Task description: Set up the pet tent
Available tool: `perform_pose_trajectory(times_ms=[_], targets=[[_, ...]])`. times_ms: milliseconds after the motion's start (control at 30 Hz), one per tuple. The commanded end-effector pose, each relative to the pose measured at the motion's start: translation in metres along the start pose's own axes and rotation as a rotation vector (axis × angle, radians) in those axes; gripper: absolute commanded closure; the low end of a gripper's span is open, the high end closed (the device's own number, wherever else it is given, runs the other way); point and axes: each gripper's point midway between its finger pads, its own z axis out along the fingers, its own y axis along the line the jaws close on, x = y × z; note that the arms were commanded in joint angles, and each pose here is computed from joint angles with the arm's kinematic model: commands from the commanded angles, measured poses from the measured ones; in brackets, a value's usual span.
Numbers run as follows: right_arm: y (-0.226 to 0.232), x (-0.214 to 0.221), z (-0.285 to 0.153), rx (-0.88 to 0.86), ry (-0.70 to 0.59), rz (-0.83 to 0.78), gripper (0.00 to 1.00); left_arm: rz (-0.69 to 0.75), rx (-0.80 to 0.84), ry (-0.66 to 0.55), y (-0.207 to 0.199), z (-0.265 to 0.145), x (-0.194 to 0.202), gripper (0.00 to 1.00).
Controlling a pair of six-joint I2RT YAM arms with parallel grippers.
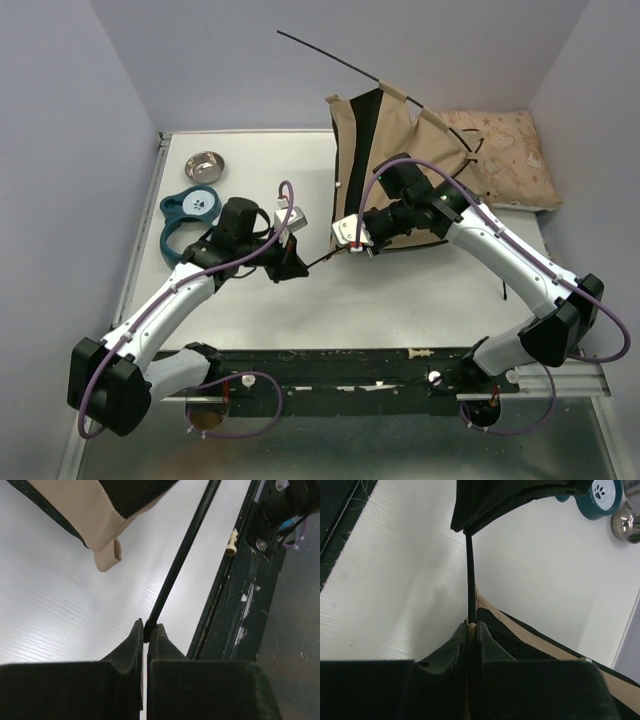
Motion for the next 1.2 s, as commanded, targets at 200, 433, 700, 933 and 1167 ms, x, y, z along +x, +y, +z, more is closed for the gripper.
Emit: perform_pose_trajectory(times_ms=[200, 433, 700, 933, 1167], targets=[[0.017, -0.038, 0.019, -0.087, -0.190, -0.009, 0.83, 0.245, 0.083, -0.375, -0.024, 0.011, -0.134, 1.00], [0.018, -0.031, 0.022, -0.084, -0.163, -0.013, 0.72, 0.222, 0.113, -0.423, -0.031, 0.013, -0.150, 1.00], [0.008, -0.032, 0.007, -0.013, -0.124, -0.026, 0.69, 0.216, 0.107, -0.390, -0.026, 0.019, -0.140, 1.00], [-0.030, -0.043, -0.073, 0.157, -0.130, -0.003, 0.46, 0.219, 0.102, -0.391, -0.022, 0.022, -0.140, 1.00], [-0.031, -0.029, -0.095, 0.167, -0.027, -0.034, 0.43, 0.225, 0.112, -0.399, -0.022, 0.029, -0.146, 1.00]])
